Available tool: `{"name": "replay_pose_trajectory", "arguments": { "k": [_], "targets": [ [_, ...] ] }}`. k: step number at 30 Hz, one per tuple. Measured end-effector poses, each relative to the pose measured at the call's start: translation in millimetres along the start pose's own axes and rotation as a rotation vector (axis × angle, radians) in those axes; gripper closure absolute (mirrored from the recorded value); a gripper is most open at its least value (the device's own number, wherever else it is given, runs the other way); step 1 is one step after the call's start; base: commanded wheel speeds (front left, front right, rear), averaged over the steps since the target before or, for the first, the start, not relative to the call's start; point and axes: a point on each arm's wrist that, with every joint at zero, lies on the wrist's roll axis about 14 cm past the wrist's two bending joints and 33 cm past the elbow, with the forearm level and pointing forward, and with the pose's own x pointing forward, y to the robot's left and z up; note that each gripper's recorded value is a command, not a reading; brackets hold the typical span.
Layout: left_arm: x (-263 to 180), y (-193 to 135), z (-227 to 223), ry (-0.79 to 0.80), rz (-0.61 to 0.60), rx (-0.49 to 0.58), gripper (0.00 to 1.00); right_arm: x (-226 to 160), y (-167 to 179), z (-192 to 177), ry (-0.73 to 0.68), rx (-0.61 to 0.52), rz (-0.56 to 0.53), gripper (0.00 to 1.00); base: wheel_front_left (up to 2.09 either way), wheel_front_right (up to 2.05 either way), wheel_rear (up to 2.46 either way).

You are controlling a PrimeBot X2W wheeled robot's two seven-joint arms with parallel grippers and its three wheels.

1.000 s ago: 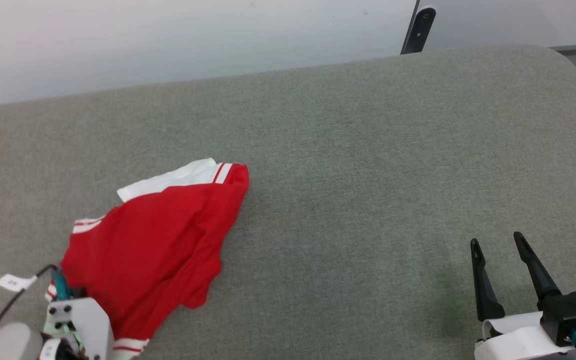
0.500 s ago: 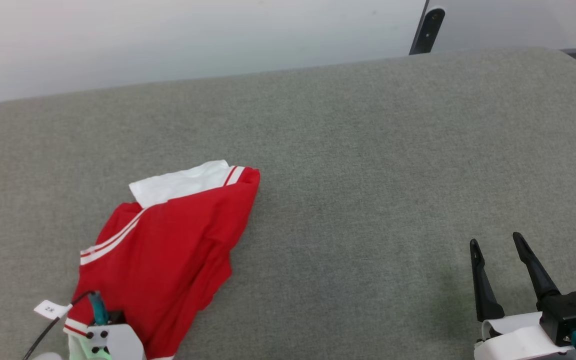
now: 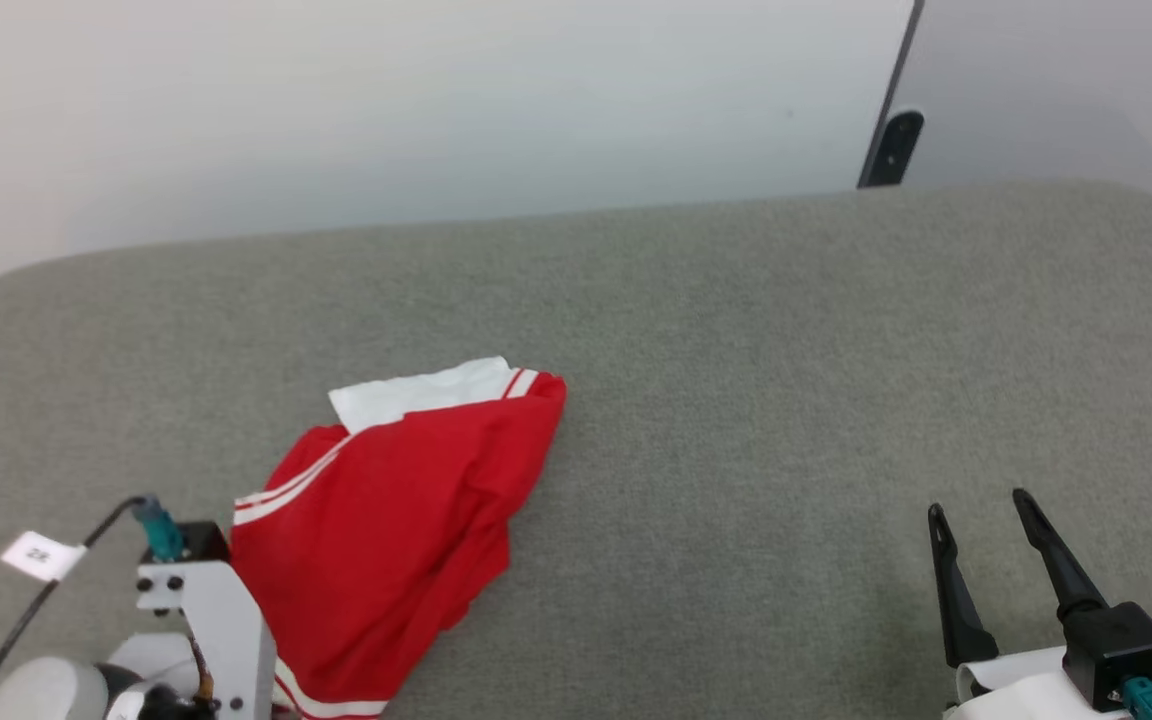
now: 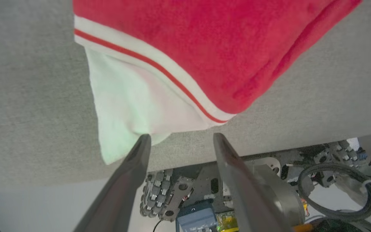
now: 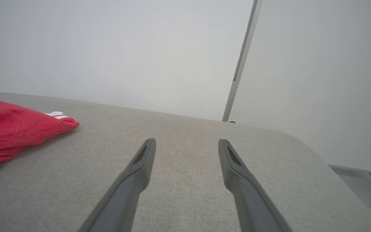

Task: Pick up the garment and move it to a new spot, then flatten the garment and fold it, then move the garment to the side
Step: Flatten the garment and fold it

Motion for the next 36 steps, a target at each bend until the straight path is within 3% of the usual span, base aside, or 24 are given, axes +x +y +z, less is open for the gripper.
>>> {"name": "replay_pose_trajectory", "arguments": {
  "k": [3,12,20,27,36],
  "targets": [
    [-16,0,12,-0.127,0.001,0.003,0.0,-2,6,6,-0.02,0.003,0.019,0.0,0.0,0.0,0.0],
    [-72,-7,60,-0.741,-0.033,-0.018,0.0,-6,20,28,-0.09,0.027,0.056,0.0,0.0,0.0,0.0],
    [-98,-23,53,-1.168,-0.099,-0.039,0.0,-11,22,38,-0.122,0.039,0.064,0.0,0.0,0.0,0.0],
    [-104,-26,36,-1.39,-0.114,-0.098,0.0,-19,16,34,-0.11,0.039,0.045,0.0,0.0,0.0,0.0],
    [-102,-1,26,-1.444,-0.023,-0.126,0.0,-11,46,32,-0.101,0.036,0.145,0.0,0.0,0.0,0.0]
  ]
}}
